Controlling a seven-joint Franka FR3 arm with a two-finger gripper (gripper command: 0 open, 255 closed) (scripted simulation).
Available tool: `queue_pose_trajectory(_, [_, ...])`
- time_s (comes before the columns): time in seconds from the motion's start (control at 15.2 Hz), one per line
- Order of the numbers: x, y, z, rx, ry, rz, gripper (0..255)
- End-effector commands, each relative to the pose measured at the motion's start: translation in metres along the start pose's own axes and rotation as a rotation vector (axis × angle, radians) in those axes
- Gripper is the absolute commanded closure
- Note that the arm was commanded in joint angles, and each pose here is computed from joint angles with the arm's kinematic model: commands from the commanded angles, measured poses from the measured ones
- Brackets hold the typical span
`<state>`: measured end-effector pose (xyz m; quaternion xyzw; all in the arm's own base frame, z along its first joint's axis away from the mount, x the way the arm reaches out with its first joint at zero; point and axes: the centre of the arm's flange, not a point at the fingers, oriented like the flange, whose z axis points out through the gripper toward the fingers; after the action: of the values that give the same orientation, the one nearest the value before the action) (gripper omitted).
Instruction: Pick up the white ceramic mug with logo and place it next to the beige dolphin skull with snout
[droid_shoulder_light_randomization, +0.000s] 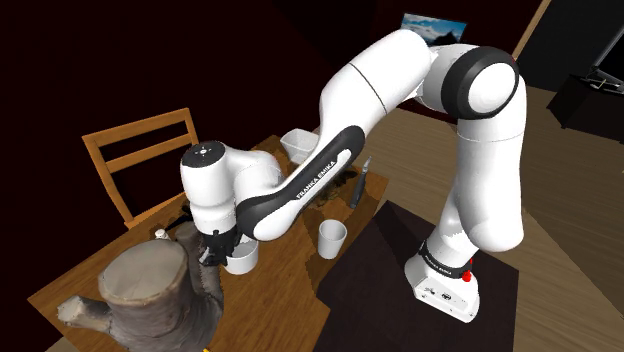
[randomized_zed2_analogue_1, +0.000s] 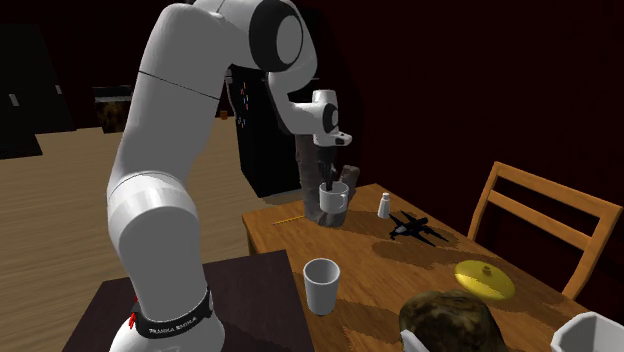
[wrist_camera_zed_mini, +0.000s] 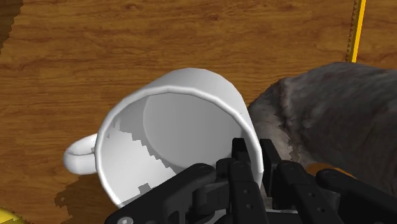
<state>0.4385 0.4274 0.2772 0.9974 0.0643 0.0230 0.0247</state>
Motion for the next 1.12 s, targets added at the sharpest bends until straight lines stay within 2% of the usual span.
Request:
queue_pose_trajectory(0.0, [0.000, 0.000, -0.011, 0.000, 0.000, 0.000, 255])
queue_pose_trajectory(1.06, [0.003, 0.004, -0.095, 0.000, 0.000, 0.000, 255])
